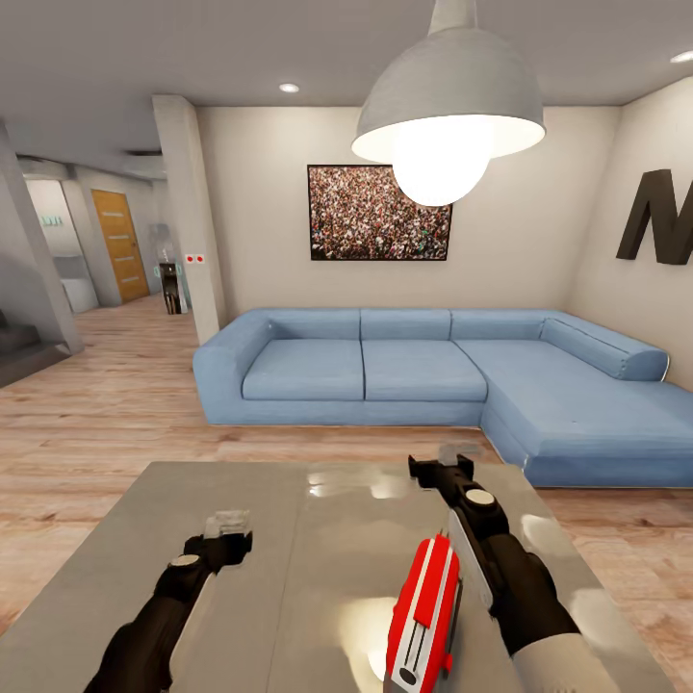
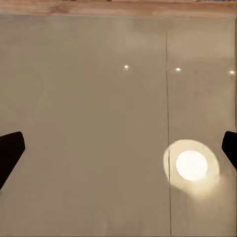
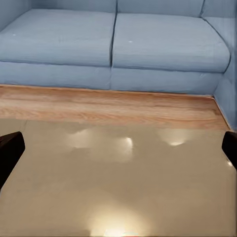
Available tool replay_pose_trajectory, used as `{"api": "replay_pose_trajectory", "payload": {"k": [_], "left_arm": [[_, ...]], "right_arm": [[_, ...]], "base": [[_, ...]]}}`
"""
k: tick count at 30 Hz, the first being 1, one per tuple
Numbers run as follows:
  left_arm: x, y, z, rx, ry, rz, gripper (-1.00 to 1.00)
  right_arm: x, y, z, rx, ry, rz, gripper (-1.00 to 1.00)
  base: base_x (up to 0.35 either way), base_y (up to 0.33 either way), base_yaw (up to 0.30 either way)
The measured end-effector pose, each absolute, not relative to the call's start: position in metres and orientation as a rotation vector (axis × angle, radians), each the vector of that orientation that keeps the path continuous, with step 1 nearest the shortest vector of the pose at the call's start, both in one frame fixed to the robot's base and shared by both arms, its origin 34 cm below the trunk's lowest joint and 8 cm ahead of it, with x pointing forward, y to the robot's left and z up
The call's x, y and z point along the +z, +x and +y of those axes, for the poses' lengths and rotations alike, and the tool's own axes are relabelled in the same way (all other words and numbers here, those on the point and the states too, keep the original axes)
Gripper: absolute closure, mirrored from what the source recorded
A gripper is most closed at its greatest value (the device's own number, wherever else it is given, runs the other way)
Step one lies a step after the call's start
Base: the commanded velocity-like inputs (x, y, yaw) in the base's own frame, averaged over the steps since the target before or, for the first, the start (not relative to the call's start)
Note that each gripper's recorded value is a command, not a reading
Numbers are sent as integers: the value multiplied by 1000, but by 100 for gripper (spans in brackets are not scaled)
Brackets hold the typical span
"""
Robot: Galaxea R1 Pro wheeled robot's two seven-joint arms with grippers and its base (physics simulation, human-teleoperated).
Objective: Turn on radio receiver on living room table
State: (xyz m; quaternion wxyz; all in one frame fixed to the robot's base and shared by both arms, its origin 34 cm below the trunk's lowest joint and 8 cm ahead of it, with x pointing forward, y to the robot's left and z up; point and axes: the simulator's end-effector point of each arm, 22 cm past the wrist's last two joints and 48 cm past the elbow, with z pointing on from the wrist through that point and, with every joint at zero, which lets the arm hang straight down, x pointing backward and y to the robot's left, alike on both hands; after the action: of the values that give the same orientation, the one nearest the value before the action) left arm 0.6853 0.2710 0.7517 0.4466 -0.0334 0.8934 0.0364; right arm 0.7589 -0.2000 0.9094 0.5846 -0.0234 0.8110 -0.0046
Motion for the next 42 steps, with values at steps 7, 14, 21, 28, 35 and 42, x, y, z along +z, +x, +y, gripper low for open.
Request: {"api": "replay_pose_trajectory", "payload": {"k": [7, 14, 21, 28, 35, 42], "left_arm": [[860, 763, 266, 54, -93, 2160, -100], [916, 797, 261, 27, -92, 2178, -100], [924, 812, 260, 25, -91, 2208, -100], [891, 800, 259, 27, -87, 2320, -100], [875, 779, 259, 27, -74, 2448, -100], [873, 778, 256, 23, -70, 2457, -100]], "right_arm": [[972, 779, -210, -94, -83, 1859, -100], [1025, 797, -215, -129, -85, 1841, -100], [1088, 812, -220, -158, -76, 1867, -100], [1117, 821, -227, -183, -66, 1938, -100], [1037, 826, -265, -126, 70, 2141, -100], [1021, 824, -267, -101, 98, 2180, -100]], "base": [[0, 0, 0], [0, 0, 0], [0, 0, 0], [0, 0, 0], [0, 0, 0], [0, 0, 0]]}}
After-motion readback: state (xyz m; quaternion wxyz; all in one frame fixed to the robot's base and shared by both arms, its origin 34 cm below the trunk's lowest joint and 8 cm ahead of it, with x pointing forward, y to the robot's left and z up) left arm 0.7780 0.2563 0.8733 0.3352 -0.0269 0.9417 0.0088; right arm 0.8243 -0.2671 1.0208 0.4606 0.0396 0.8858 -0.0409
